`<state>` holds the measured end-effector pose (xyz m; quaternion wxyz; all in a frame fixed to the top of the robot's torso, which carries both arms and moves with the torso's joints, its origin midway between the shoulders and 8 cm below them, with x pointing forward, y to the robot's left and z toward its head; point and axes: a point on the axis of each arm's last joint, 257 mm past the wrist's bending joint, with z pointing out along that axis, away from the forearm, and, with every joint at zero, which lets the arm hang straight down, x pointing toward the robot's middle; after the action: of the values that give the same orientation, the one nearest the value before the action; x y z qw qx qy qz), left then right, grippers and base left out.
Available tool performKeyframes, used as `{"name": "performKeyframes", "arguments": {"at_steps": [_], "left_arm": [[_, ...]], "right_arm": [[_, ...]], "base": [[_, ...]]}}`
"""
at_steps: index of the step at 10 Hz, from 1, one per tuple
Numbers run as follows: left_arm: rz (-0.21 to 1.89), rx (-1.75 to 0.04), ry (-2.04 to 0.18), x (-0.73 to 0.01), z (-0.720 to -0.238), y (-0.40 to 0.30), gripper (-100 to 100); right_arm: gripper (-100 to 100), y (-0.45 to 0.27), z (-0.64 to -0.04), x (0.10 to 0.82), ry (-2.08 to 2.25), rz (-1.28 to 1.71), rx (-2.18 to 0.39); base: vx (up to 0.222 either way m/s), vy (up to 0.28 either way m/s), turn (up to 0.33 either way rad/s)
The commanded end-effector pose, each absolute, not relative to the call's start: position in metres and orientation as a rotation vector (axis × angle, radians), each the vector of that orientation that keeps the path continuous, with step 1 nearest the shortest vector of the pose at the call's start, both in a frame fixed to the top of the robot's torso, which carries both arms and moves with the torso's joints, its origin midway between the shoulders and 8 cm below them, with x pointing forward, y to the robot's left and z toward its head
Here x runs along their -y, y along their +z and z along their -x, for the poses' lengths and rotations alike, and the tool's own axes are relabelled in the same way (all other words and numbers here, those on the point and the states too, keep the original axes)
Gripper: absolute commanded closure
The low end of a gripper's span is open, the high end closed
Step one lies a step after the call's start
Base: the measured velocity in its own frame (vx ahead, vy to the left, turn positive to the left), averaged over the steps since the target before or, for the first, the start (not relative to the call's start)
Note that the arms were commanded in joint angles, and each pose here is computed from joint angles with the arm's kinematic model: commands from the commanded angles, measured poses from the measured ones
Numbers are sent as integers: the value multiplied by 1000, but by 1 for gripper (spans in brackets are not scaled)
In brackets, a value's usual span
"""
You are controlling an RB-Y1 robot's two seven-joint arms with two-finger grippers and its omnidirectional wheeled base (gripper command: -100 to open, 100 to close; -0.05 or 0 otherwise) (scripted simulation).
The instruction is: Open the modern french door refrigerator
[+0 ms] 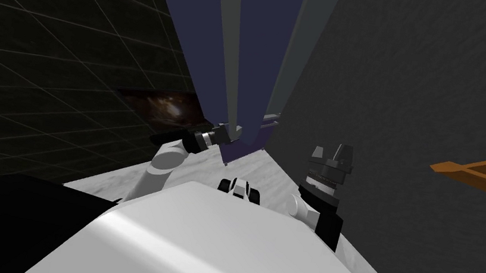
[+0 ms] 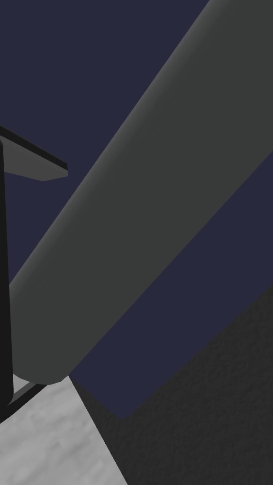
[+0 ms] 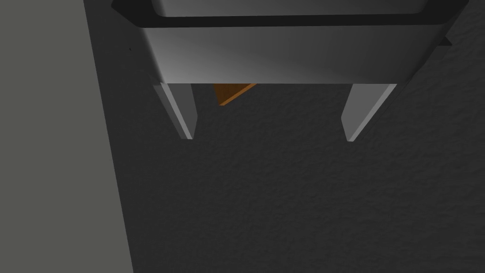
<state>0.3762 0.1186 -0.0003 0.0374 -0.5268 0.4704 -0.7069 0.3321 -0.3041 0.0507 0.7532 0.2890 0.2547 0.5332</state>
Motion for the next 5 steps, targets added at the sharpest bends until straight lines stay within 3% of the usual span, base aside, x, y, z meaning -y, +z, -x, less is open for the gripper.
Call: {"name": "performKeyframes", "arguments": {"at_steps": [1,2,3,5], "left_arm": [[1573,-1402,-2246,-115,-375,24,-100],[1623,-1448,-2161,-120,-379,0,-100],[1629,-1453,-2147,-121,-379,-4,0],[1640,-1458,-2134,-122,-380,-8,0]], "right_arm": [[0,51,-332,304,1164,-631,-556],[0,51,-332,304,1164,-631,-556],[0,51,-332,304,1164,-631,-556],[0,51,-332,304,1164,-631,-556]], "base": [[-7,0,-9],[-2,1,13],[-4,1,12],[0,0,0]]}}
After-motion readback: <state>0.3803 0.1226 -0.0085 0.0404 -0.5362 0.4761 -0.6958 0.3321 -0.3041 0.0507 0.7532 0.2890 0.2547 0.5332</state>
